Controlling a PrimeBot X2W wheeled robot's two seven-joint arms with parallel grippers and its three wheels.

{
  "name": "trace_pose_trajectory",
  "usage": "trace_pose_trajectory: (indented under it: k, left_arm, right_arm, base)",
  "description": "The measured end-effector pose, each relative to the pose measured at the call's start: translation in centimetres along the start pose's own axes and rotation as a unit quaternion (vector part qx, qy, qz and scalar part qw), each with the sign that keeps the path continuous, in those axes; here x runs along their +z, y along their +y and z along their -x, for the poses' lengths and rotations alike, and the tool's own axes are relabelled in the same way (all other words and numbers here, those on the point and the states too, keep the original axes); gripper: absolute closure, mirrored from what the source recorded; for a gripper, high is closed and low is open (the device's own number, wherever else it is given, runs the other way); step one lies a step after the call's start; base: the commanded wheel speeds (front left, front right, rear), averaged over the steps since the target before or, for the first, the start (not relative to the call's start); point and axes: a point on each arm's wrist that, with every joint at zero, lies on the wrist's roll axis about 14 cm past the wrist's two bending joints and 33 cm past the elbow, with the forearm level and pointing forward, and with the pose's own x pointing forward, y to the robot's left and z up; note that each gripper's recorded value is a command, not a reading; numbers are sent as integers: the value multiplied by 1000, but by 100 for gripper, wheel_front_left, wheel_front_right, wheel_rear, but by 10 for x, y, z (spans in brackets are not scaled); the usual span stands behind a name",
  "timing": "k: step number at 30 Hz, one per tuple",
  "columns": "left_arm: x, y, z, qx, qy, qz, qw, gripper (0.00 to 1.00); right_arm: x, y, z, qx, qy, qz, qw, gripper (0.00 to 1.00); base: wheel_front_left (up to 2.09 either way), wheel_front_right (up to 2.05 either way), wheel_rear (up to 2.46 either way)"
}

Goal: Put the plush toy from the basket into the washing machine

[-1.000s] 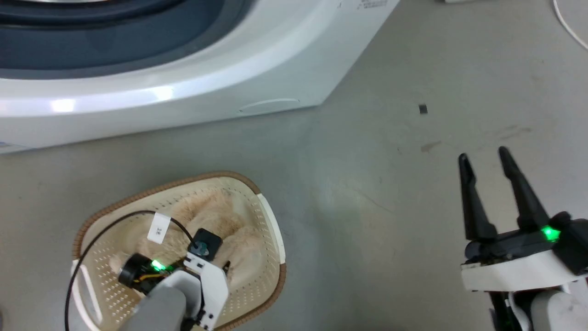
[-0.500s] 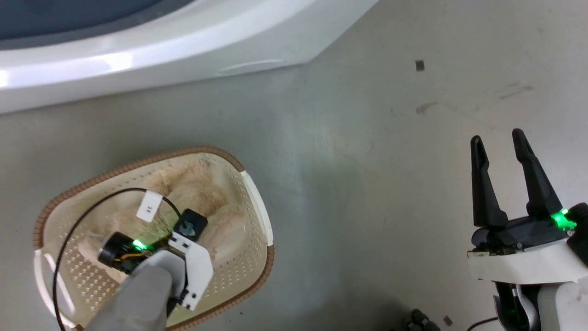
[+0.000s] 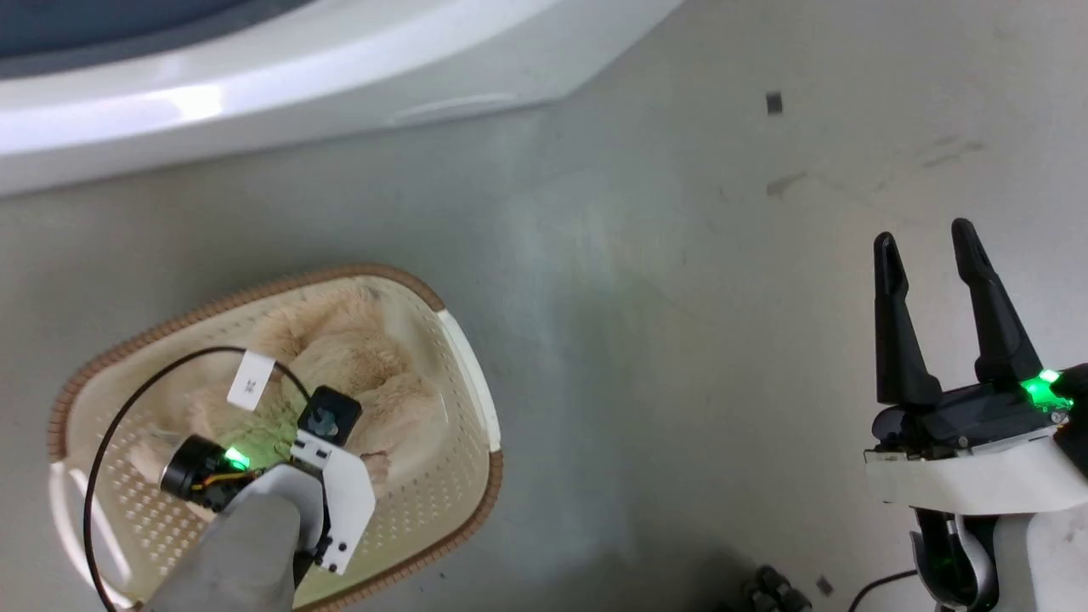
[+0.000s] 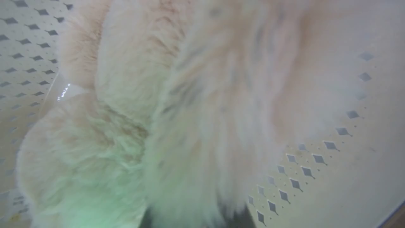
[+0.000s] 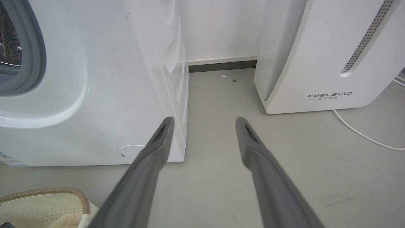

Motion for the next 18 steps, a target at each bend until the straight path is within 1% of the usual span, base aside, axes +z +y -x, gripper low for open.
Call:
trace_pose_trajectory:
  k: [5, 6, 9, 14, 18]
  left_arm:
    - [11, 3, 23, 21, -37, 18, 999, 100]
    - [17, 3, 34, 30, -58, 26, 998, 100]
    - [29, 4, 52, 44, -93, 34, 994, 100]
    - [49, 6, 85, 72, -153, 55, 984, 100]
    - [67, 7, 116, 87, -209, 69, 972, 100]
  right_arm:
    - [23, 4, 4, 6, -29, -7, 1000, 0]
    - [34, 6, 7, 9, -43, -10, 999, 0]
    - [50, 9, 13, 14, -62, -13, 998, 0]
    - [71, 14, 28, 22, -86, -16, 996, 0]
    - [85, 21, 42, 32, -103, -21, 994, 0]
  base:
    - [0, 0, 0]
    - [0, 0, 0]
    - [0, 0, 0]
    - [0, 0, 0]
    - [0, 0, 0]
